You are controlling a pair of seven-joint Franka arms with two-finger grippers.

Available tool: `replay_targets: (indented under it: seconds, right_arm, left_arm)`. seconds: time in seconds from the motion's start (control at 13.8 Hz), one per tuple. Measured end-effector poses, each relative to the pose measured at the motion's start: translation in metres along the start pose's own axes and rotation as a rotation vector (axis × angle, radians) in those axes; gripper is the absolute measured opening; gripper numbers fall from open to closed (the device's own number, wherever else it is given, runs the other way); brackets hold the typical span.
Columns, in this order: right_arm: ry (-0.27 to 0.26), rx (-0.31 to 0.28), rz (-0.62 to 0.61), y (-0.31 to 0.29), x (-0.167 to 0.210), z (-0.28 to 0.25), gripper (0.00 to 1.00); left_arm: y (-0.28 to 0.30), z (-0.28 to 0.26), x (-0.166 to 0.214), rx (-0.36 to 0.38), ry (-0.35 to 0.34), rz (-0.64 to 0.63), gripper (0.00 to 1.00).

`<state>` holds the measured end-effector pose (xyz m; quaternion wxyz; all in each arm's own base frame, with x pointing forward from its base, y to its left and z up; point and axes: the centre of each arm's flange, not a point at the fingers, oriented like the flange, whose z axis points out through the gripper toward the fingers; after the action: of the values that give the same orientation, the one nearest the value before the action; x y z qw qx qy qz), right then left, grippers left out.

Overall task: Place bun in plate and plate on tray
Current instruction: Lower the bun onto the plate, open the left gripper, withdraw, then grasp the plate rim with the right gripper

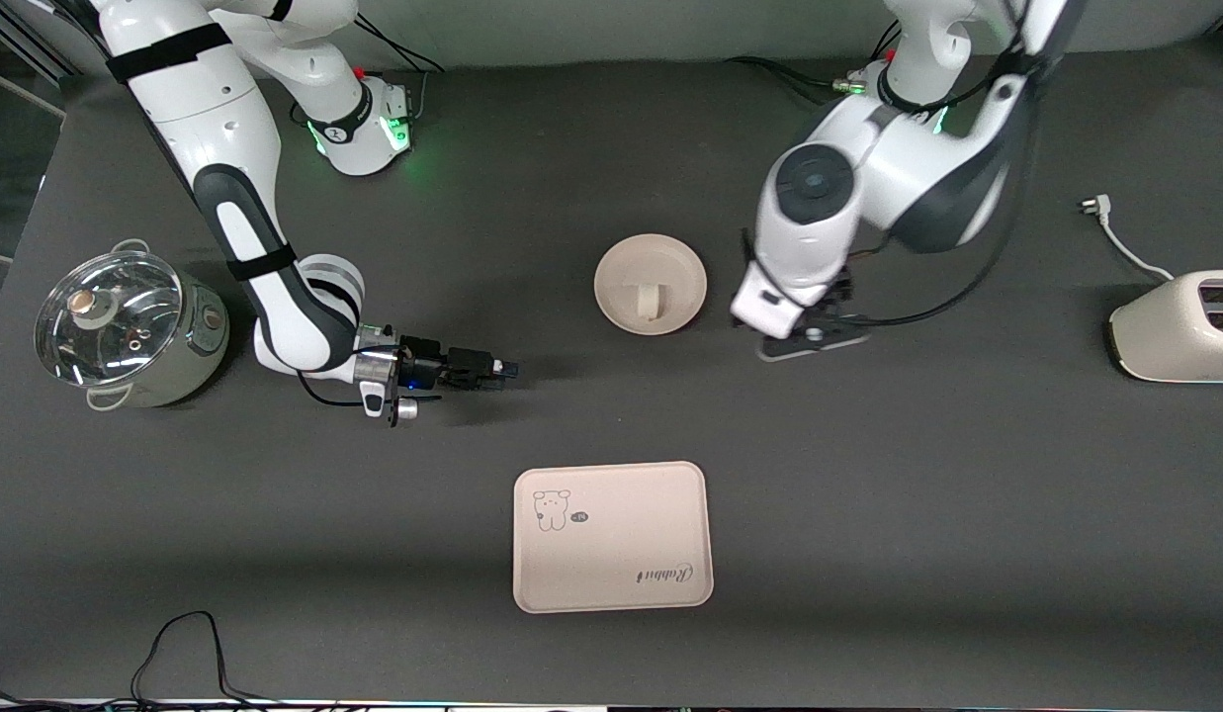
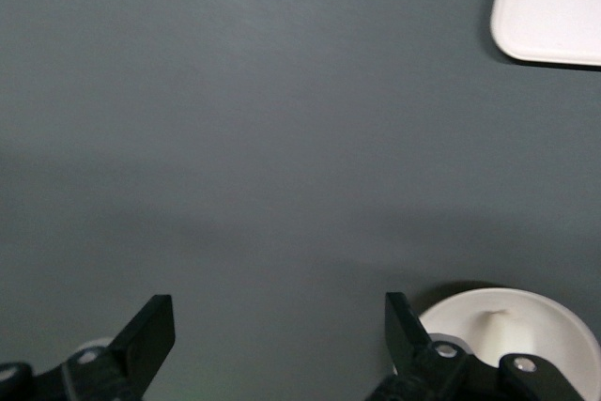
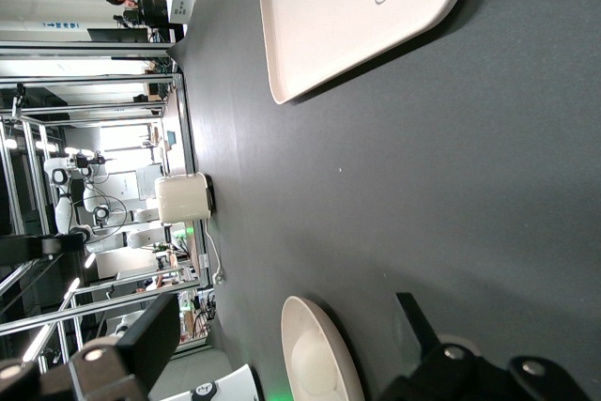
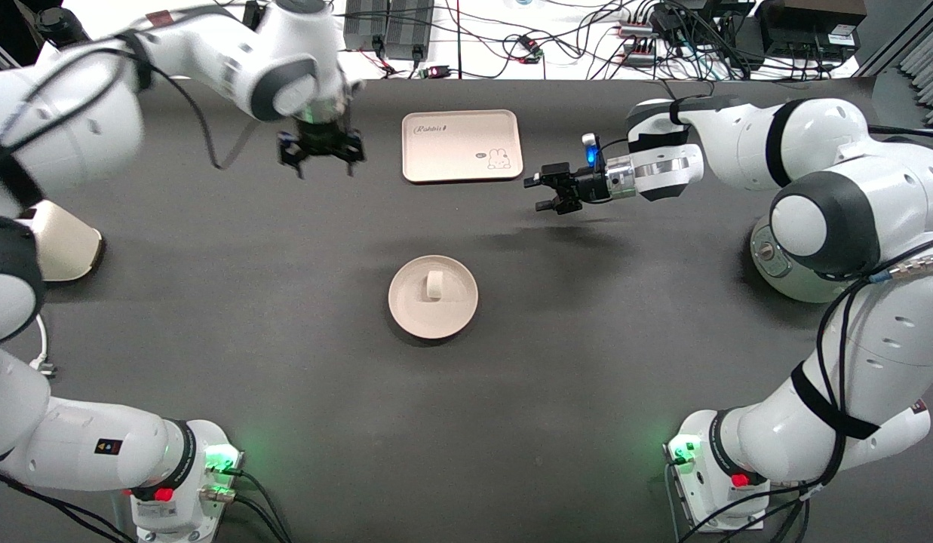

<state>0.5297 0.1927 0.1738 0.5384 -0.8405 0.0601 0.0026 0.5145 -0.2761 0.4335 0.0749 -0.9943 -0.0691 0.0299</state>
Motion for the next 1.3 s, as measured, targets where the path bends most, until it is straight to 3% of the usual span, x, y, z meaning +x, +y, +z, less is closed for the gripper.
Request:
replay_targets:
  seconds: [0.29, 0.51, 1.01, 1.3]
  right_arm:
    - [0.009, -0.018, -0.001, -0.001, 0.001, 0.002, 1.00]
    - [0.010, -0.039, -0.001, -0.002, -0.002, 0.008, 1.00]
    - [0.000, -0.166, 0.013, -0.010, -0.038, 0.056, 1.00]
    - [-0.040, -0.209, 0.013, -0.022, -0.087, 0.075, 1.00]
  left_arm:
    - [-0.140, -0.044, 0.042, -0.042, -0.009, 0.112, 1.00]
    - [-0.224, -0.057, 0.055, -0.069, -0.011, 0.111, 1.00]
    - [-0.254, -0.076, 0.057, -0.068, -0.026, 0.071, 1.00]
    - [-0.254, -0.068, 0.060, -0.066, -0.047, 0.069, 1.00]
